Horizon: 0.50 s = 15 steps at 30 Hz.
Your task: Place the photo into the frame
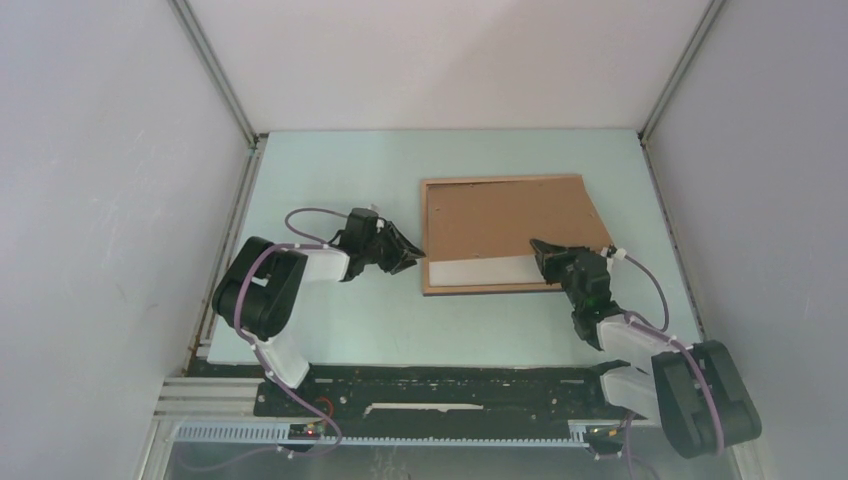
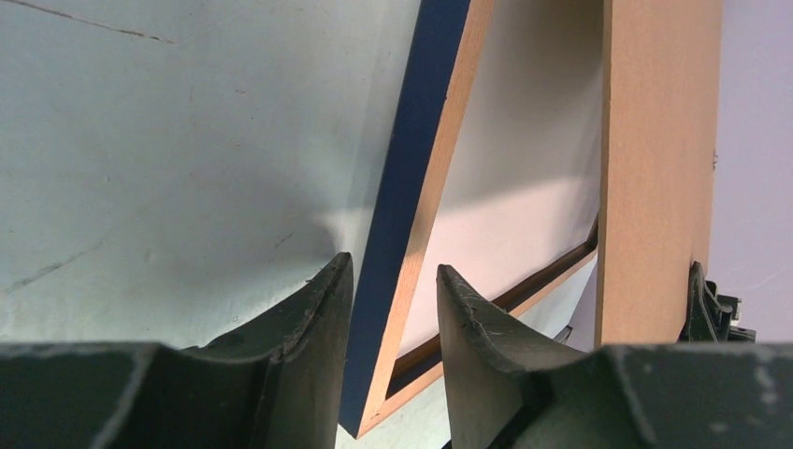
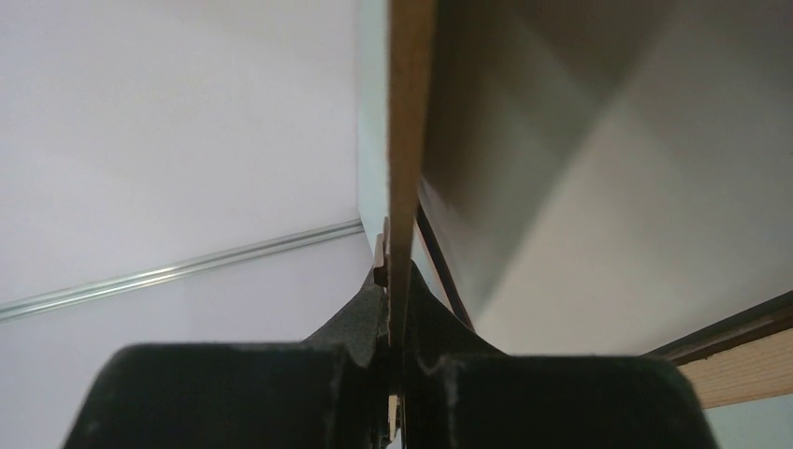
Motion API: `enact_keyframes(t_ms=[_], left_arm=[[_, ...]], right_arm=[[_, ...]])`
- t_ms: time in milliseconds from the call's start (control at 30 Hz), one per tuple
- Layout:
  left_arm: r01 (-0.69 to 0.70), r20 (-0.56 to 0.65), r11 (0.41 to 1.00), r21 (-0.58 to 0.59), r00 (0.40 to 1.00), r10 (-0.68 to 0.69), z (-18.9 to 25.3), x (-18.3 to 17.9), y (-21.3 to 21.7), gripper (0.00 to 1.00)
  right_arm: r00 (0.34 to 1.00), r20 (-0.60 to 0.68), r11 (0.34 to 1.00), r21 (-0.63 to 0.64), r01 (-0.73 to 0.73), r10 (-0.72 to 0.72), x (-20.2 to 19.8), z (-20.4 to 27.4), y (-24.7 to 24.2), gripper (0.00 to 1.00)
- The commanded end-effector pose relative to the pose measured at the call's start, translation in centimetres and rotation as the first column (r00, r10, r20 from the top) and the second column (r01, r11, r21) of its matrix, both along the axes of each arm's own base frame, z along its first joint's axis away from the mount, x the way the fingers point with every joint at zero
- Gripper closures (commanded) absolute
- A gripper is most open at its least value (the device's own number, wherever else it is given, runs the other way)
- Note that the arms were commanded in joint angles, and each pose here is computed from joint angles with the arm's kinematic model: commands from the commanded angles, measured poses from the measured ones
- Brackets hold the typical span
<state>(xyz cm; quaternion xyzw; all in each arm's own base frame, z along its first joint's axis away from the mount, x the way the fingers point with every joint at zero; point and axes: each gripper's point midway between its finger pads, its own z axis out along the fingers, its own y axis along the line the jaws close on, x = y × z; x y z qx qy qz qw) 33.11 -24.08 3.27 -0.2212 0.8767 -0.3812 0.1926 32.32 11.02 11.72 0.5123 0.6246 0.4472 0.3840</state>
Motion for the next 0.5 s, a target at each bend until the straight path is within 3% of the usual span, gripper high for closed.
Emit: enact_keyframes(t_ms=[0,233,467], left_arm=[[0.019,0.028,1.0,-0.016,0.999,-0.019,0.8,0.5,-0.7,0.58],[0.066,0.025,0.992,0.104,0.997,-0.069,0.4,0.8,0.0,0.49],[0.086,0.01,0.985,0.152,0.996,-0.088,-0.6,0.8,0.2,0.45]], right_arm=[[0.995,0.104,0.999,0.05,0.0,-0.005,1.2,2.6,0.8,1.0],[0.995,0.095,0.999,0.044,-0.019,0.015,1.6,1.7,1.4,1.0],[0.996,0.085,0.998,0.039,-0.043,0.039,1.8,0.8,1.8,1.0]])
